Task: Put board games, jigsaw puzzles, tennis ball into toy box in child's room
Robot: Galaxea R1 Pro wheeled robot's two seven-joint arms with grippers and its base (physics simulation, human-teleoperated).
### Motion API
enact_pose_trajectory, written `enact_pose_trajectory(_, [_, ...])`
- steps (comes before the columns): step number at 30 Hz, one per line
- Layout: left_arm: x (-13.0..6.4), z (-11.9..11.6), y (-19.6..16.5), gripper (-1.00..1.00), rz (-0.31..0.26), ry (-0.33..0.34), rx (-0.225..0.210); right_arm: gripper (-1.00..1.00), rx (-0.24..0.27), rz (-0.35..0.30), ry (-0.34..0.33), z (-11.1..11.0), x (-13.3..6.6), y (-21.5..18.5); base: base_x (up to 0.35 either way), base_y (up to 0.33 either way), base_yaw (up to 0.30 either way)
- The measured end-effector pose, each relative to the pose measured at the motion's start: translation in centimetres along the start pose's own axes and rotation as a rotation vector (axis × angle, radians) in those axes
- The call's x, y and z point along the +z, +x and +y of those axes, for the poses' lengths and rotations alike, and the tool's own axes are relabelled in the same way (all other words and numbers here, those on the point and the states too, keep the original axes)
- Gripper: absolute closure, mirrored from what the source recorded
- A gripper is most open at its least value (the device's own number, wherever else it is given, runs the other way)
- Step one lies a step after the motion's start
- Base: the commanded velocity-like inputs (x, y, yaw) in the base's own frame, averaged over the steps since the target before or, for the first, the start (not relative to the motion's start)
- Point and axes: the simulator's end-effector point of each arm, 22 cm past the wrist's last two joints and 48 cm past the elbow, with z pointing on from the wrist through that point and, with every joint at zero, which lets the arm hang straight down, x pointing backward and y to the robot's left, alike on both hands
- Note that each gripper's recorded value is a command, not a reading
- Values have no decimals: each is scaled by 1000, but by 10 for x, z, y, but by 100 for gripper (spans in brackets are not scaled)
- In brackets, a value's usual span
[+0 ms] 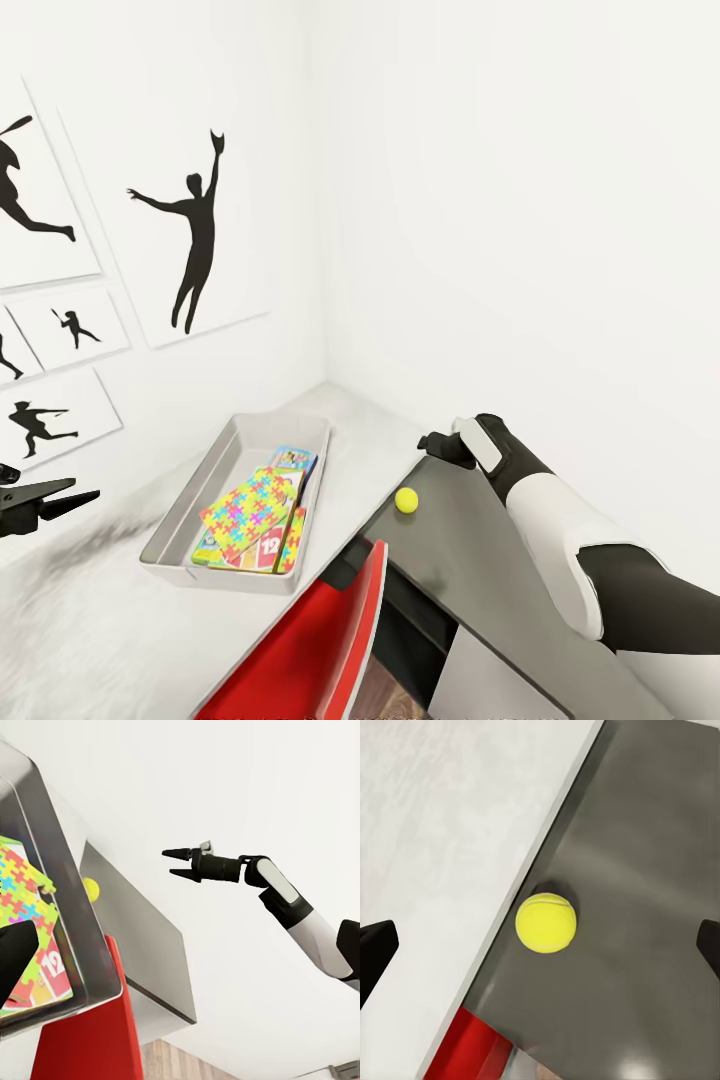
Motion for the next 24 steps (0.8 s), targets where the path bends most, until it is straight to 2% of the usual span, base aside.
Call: enact_pose_trajectory(24, [4, 18, 6, -100, 13, -16, -33, -100, 2, 40, 4, -1, 22, 18, 0, 0, 0])
